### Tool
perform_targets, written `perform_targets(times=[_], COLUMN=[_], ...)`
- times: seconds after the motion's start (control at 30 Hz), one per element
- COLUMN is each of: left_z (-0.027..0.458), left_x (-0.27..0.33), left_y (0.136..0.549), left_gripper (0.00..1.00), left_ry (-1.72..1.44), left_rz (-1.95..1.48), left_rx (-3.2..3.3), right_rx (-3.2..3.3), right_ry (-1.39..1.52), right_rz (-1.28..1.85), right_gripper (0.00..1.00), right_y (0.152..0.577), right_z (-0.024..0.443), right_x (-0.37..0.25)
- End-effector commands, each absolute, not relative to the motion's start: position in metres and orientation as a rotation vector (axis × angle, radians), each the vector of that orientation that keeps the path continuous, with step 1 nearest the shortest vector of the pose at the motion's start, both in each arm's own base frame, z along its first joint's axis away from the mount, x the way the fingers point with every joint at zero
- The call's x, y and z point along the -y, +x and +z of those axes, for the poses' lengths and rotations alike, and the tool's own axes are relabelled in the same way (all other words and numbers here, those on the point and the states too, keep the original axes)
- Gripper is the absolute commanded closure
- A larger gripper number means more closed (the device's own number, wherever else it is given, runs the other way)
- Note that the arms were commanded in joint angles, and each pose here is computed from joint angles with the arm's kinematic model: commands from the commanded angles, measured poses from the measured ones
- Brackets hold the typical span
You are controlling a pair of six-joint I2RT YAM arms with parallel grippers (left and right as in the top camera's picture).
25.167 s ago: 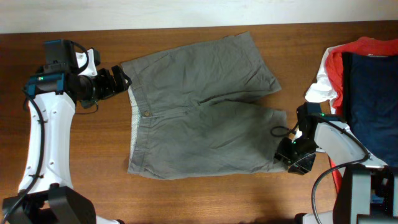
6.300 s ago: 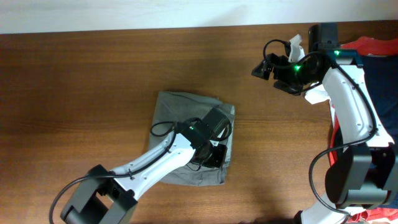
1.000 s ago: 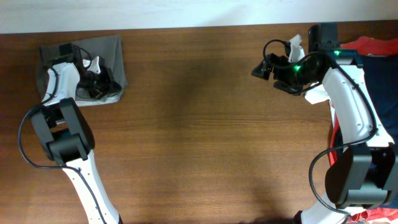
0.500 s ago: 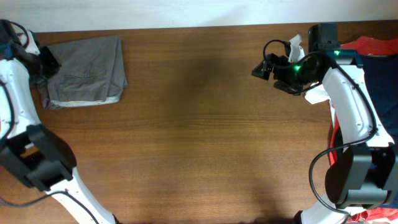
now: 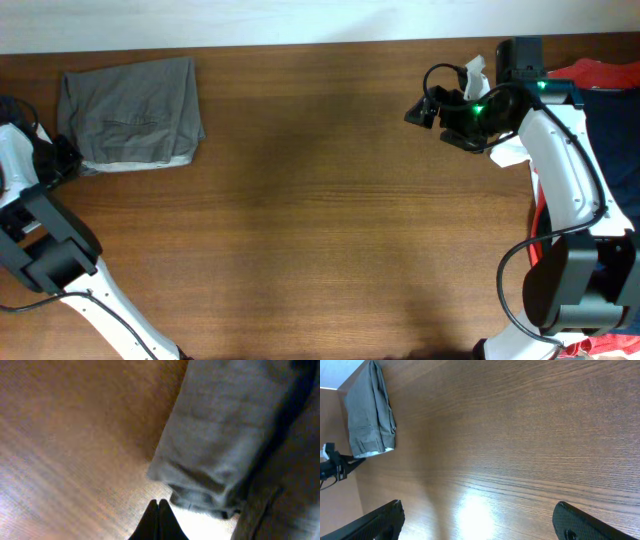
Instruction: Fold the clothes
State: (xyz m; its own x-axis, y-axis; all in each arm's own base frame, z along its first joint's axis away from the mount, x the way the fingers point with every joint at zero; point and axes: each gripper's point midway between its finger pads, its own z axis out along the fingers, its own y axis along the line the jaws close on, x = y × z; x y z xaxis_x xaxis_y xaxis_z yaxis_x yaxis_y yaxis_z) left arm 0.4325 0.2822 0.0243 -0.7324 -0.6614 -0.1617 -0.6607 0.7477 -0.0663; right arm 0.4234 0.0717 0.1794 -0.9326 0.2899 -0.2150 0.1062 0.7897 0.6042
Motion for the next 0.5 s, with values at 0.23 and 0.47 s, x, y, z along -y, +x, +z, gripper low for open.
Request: perform_targets(times=[0.23, 0.47], left_z=[0.092, 0.027], left_x=[-0.224, -0.259], left_y=[0.485, 0.463], left_gripper=[1.00, 0.99], left_ry=[-0.863, -0.990], left_rz=[-0.244, -0.022], left_rx=[-2.629, -2.738], right_rx=[-2.688, -2.688], right_ry=[0.306, 0.305], right_rz=[0.873, 0.873], right_gripper=[0.01, 0.02], right_y=[0.425, 0.425], right_z=[0.177, 0.177], right_x=[-0.070, -0.070])
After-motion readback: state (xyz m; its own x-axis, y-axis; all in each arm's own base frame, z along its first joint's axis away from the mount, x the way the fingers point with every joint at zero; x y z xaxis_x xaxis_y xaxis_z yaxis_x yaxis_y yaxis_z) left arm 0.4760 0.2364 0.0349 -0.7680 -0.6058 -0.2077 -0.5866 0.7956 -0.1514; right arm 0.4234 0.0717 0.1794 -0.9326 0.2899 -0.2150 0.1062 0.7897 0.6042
